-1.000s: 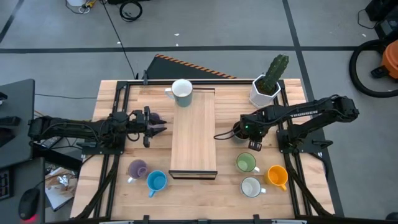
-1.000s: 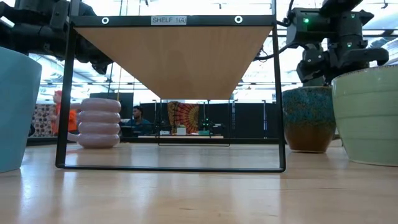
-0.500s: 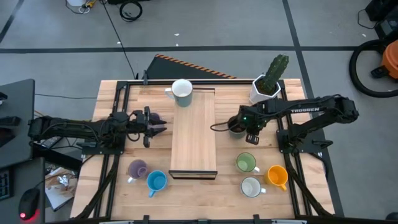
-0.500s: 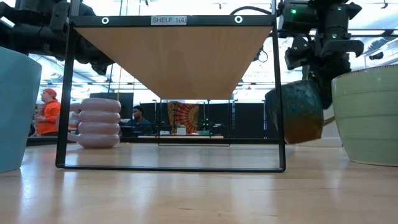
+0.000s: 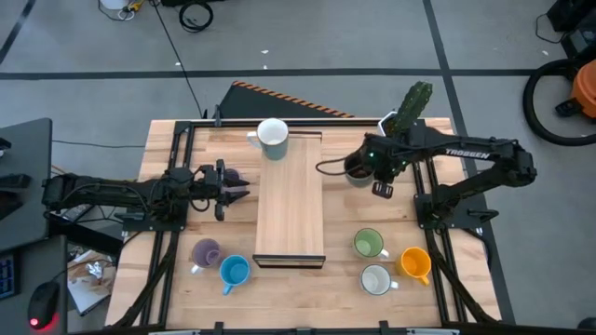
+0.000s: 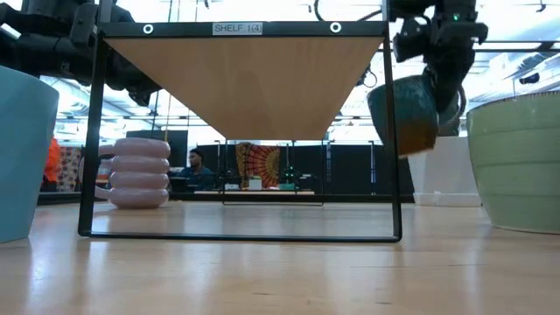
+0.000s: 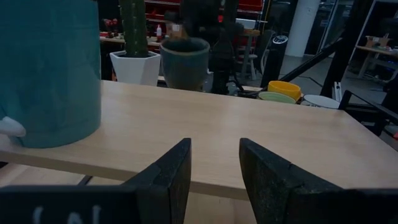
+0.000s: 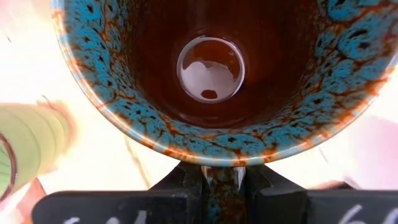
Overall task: Place coffee mugs
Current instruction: Put the dark blue mug on the shelf
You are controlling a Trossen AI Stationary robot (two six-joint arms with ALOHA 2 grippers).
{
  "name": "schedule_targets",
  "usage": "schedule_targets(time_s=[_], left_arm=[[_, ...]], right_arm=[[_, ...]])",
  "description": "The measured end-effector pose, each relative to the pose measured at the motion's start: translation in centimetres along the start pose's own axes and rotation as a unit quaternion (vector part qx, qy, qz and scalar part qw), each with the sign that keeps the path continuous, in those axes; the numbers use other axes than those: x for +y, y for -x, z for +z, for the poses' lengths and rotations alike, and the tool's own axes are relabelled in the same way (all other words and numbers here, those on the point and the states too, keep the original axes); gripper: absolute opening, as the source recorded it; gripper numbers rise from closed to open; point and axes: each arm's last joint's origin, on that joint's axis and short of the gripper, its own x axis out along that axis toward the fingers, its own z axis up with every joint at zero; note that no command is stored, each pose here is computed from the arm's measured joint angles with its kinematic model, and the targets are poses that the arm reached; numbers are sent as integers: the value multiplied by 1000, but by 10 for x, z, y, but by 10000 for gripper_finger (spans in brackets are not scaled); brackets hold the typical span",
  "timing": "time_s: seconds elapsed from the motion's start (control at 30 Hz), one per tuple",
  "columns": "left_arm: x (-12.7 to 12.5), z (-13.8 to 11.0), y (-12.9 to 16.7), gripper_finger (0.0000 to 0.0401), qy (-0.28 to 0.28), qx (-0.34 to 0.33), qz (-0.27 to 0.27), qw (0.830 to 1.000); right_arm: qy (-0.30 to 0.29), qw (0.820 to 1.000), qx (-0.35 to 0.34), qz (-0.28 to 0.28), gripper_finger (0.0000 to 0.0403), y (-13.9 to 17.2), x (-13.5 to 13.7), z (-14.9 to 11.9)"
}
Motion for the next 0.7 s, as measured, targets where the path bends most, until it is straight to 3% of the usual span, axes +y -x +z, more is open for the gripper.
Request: schedule_targets(time_s=[0.47, 0.7], left_arm=[[0, 0, 0, 141, 0, -1, 0, 1000], [0, 2, 0, 141, 0, -12, -1, 1000]], right_arm=[[20, 998, -57, 5, 47, 40, -12, 12], [44, 996, -77, 10, 47, 53, -11, 36]])
